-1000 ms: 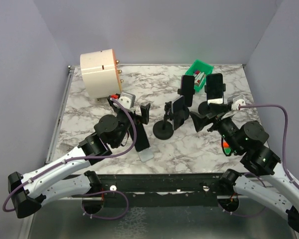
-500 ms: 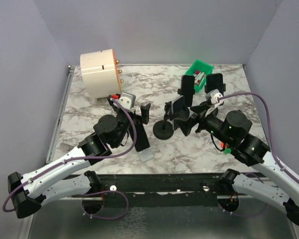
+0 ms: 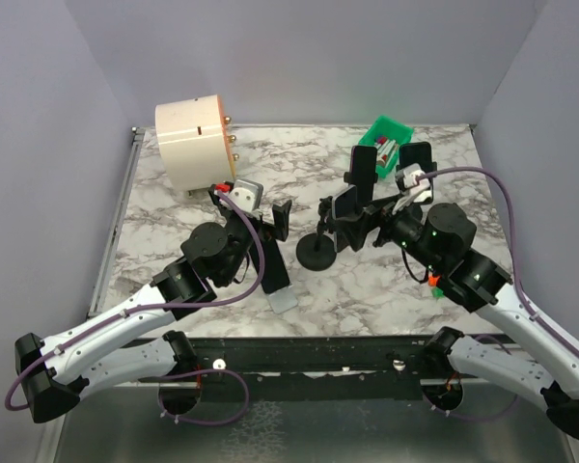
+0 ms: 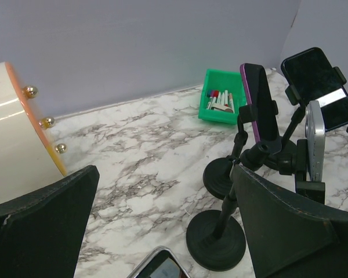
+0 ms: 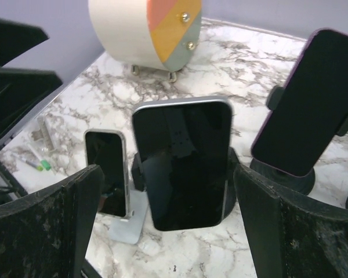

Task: Remove the phone from the phone stand
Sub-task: Pick up the phone stand with the phone at the center of the board.

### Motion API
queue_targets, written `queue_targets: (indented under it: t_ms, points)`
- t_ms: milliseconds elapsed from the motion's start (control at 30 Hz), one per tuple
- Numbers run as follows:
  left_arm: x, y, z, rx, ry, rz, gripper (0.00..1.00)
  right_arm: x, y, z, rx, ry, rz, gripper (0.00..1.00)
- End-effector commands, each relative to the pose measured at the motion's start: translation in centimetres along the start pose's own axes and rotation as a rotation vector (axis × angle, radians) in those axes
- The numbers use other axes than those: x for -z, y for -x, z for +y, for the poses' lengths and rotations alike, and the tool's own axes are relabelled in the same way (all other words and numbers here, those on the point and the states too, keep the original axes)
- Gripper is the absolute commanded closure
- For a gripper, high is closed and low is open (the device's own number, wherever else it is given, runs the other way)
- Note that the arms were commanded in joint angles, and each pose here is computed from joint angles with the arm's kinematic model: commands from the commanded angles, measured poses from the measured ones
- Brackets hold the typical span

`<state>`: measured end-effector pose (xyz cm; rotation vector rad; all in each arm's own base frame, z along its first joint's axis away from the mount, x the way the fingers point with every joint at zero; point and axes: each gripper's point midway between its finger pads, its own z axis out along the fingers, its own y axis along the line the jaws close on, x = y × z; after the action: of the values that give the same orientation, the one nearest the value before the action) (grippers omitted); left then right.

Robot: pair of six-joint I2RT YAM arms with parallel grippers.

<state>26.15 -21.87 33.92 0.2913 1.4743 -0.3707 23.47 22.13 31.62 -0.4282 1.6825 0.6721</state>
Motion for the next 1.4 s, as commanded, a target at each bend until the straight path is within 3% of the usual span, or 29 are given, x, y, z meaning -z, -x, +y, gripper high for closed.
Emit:
queue_targets:
  t_ms: [0,233,1367]
  points:
    - [0.3,0.7,-0.4,-0.004,-0.025,-0.021,0.01,-0.3,2.7,-0.4,-0.049,0.037,-0.066,0.00]
    - [0.3,0.6,-0.4,-0.011,-0.028,-0.020,0.01,-0.9,3.1,0.5,-0.050,0.139,-0.072,0.00]
    - [0.4,0.6,-0.7,-0.022,-0.040,-0.016,0.01,-4.3,1.0,-1.0,-0.069,0.109,0.020,0.00]
